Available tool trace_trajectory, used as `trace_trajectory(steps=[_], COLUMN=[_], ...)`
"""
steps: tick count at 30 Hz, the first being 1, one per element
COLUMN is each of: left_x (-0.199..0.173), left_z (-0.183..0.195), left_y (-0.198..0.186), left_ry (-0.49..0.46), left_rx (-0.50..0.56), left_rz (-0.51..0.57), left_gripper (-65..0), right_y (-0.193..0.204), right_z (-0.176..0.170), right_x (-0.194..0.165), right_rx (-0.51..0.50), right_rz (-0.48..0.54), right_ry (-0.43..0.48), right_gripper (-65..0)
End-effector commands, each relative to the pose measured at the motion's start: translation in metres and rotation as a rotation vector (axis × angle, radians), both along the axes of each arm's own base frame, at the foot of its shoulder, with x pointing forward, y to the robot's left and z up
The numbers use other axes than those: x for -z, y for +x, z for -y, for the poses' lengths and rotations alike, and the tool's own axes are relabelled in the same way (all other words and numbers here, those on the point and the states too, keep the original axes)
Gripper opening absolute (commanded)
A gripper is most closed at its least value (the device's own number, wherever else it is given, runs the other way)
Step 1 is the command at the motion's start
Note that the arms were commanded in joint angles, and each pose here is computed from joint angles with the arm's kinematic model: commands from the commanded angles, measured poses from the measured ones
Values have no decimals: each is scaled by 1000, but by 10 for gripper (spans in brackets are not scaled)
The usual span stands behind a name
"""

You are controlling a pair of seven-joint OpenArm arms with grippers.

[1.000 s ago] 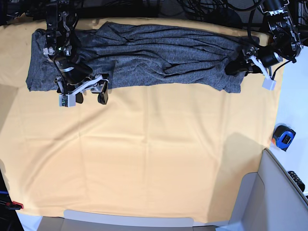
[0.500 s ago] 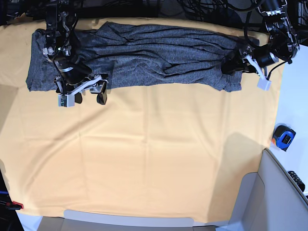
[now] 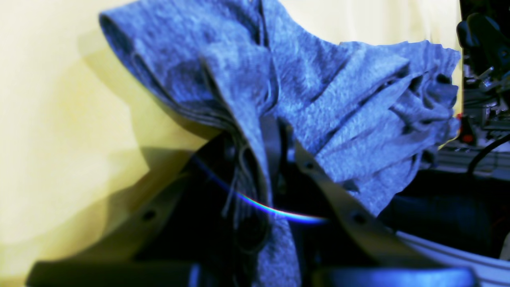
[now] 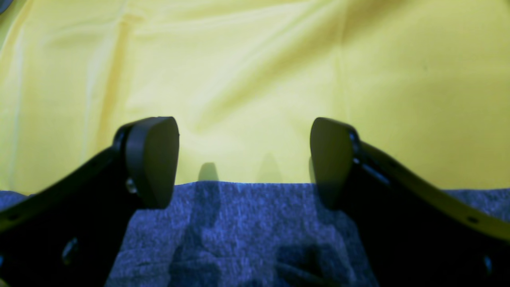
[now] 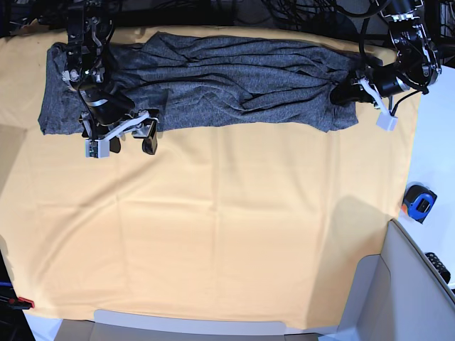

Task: Fold the T-shirt properly
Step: 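Fold the gripped shirt end toward the right gripper with the left gripper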

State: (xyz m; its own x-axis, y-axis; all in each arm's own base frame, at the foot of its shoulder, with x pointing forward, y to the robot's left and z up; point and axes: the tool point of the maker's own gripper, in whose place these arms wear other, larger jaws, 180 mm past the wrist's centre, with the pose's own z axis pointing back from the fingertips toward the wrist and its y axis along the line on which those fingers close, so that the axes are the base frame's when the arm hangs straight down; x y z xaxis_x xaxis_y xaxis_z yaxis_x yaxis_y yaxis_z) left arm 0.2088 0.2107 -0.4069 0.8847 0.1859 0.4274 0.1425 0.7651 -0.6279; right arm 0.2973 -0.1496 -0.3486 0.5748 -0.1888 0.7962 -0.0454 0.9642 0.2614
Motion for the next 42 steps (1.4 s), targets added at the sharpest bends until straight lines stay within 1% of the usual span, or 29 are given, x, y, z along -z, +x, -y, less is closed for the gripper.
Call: trace_trajectory(steps=[1,6,8,10,12,16,19,23,25,28,30,34,36,39,42], left_x=[-21,-73,-84,-88,-92,-91,-103,-120,-134,-149,-151,-126,-116,-108,-107], left_z=[2,29,51,76,107,165,204,245,264,281,291,307,313,315,315], left_y=[12,32,34,32,33,22,22,21,23,26,26,19,17,16,16], left_ry=[19,83,84,66,22,-89,-169,-252,-295,-337,-371,-393,-389,-360,-352], left_rx=[35,128,199,279,352,456,511,578,598,624,634,646,647,656,655], left_rz=[79,275,319,340,361,362,395,441,479,532,532,452,433,430,432], left_gripper=[-650,-650,-650,-650,-650,-650,-650,-650,-650,-650,-650,-650,-650,-650,-650], right_y=[7,-2,-8,-18,-31,-67,-96,-130,-139,-142,-144,-144,-144,-143,-143], right_z=[13,52,73,93,116,169,205,241,250,254,254,253,253,253,252], right_x=[-16,-16,-15,-14,-12,-11,-10,-13,-15,-17,-16,-15,-15,-15,-15], right_rx=[16,108,160,208,265,398,499,617,647,662,660,656,656,656,655], right_rz=[58,50,43,30,12,-41,-121,-197,-210,-209,-217,-219,-218,-216,-217], right_ry=[-19,-55,-73,-92,-116,-178,-203,-214,-219,-223,-225,-225,-224,-224,-223], right_gripper=[-146,-146,-146,-146,-146,-146,-146,-146,-146,-146,-146,-146,-146,-146,-146])
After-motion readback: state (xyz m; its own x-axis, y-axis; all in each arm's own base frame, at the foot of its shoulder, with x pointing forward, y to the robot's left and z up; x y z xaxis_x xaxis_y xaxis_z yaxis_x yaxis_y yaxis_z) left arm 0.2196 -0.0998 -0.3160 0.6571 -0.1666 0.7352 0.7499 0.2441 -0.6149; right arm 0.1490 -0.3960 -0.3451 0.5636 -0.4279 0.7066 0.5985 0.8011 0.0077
